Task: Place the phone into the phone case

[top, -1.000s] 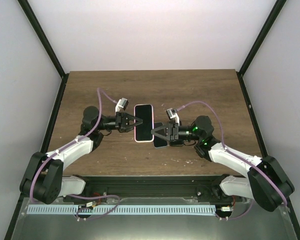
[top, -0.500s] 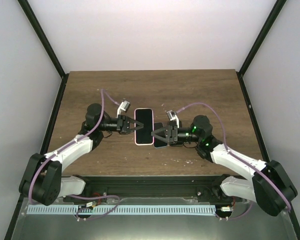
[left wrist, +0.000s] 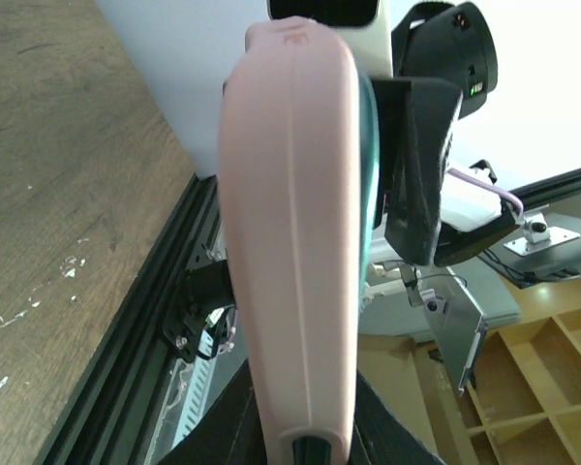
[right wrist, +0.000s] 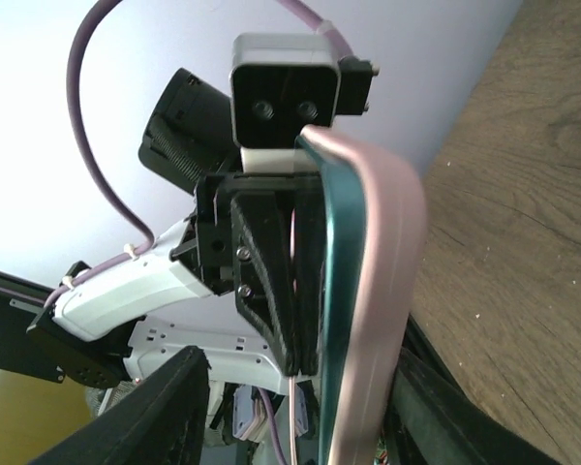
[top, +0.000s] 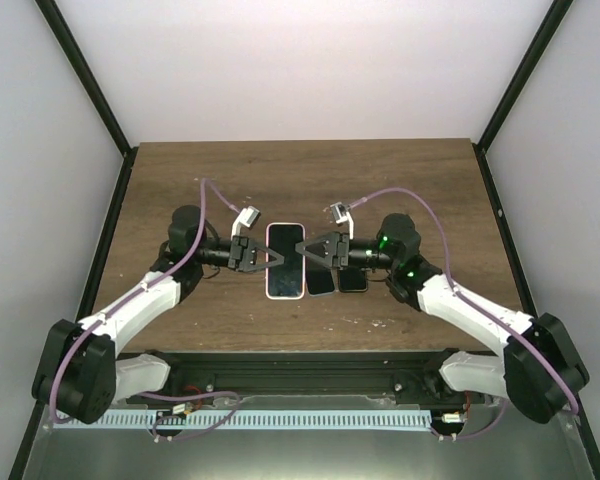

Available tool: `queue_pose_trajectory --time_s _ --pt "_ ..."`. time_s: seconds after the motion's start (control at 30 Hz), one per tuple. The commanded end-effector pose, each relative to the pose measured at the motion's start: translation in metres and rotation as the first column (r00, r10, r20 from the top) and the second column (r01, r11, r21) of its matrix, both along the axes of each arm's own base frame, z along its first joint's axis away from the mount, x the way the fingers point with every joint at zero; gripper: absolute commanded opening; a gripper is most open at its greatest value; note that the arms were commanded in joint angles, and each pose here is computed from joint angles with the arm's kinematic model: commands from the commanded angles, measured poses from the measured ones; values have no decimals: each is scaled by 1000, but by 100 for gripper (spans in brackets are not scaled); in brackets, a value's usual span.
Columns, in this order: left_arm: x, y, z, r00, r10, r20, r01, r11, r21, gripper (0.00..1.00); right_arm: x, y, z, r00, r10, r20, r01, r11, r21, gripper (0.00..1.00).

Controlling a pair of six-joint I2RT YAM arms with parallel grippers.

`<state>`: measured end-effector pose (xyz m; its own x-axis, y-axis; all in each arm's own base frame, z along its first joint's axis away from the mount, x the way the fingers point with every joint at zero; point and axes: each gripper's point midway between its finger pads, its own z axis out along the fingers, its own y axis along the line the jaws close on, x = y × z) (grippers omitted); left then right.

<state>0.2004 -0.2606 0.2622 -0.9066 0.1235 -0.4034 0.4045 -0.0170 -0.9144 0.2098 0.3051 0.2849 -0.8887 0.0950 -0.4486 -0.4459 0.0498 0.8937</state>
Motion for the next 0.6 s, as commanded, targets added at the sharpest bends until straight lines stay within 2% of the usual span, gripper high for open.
queue_pose_trajectory --time_s 0.0,0.07,0.2,0.27,0.37,0.57 --pt "-13 1 10 996 -64 55 64 998 -11 16 19 3 29 995 -36 95 32 999 42 45" --pt "-14 1 10 996 -67 63 67 998 -9 16 22 2 32 994 -35 105 30 998 51 37" --pt "-14 2 4 997 -62 40 62 998 13 17 27 0 35 985 -68 159 62 997 39 10" --pt "-14 2 4 997 -61 41 60 998 16 18 25 1 36 983 -46 176 40 998 38 2" --pt "-10 1 8 998 -41 44 40 999 19 31 20 2 31 983 -13 185 8 1000 24 1" --pt "0 1 25 994 24 103 -27 999 24 36 8 -2 14 987 24 159 -25 1000 4 1"
